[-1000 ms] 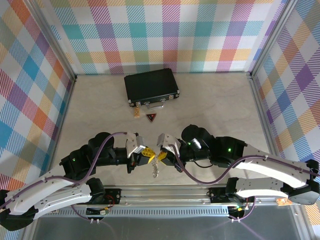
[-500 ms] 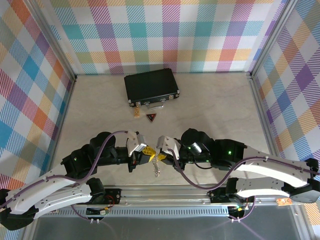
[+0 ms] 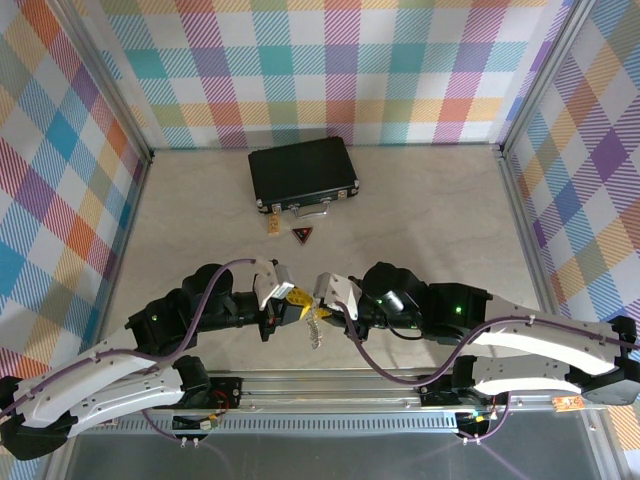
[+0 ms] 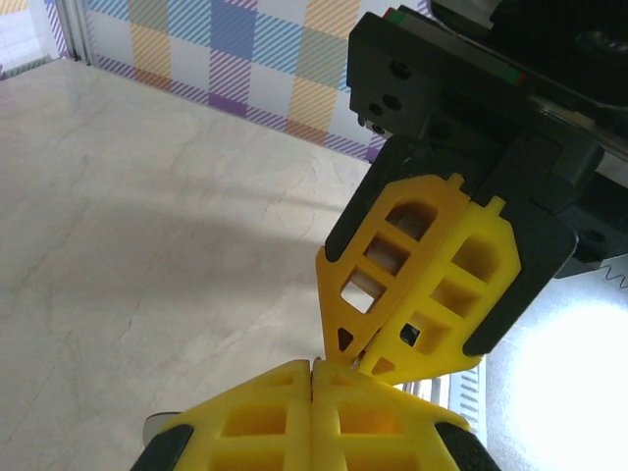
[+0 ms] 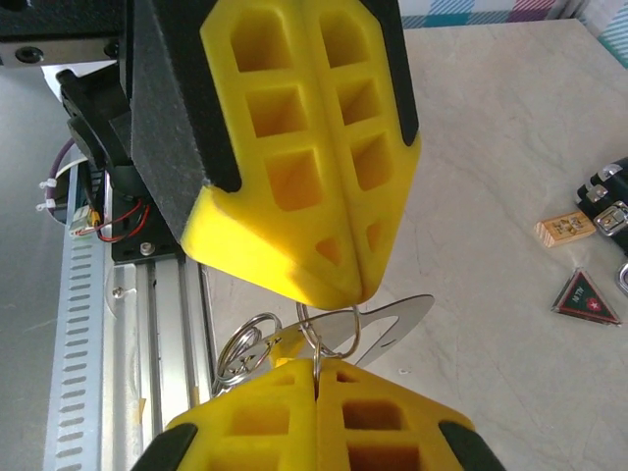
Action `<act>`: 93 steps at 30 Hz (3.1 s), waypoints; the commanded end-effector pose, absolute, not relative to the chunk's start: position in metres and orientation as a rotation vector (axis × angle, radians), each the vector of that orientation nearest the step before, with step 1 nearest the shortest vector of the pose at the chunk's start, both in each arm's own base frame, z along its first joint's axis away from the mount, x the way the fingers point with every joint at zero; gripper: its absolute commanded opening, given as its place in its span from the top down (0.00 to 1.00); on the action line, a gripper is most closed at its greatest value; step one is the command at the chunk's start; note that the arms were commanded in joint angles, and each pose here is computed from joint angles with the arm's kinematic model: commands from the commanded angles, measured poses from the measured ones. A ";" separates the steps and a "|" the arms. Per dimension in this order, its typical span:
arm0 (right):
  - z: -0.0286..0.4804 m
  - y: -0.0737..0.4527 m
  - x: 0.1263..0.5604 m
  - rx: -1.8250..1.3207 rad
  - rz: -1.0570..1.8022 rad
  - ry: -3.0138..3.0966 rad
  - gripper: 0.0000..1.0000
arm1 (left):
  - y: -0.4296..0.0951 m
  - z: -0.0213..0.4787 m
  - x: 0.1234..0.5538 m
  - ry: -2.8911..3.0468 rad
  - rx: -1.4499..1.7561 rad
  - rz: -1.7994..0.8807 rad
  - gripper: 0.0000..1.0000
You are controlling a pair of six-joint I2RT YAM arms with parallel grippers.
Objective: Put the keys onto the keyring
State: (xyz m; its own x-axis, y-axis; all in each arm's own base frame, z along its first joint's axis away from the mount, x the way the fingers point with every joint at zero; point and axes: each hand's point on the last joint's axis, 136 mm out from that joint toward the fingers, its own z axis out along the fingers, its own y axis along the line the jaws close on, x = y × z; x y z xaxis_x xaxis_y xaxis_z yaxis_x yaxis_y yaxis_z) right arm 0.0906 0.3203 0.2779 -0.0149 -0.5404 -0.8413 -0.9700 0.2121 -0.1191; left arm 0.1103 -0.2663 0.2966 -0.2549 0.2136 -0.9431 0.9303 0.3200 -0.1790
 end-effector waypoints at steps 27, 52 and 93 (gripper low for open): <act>0.298 0.320 0.079 -1.406 0.752 1.568 0.88 | -0.265 0.324 0.123 1.593 0.909 -1.000 1.00; 0.355 0.285 0.062 -1.158 1.033 1.480 0.60 | -0.260 0.366 0.079 1.270 0.976 -1.223 1.00; 0.352 0.315 0.067 -1.150 1.230 1.478 0.71 | -0.265 0.377 0.069 1.227 1.028 -1.279 1.00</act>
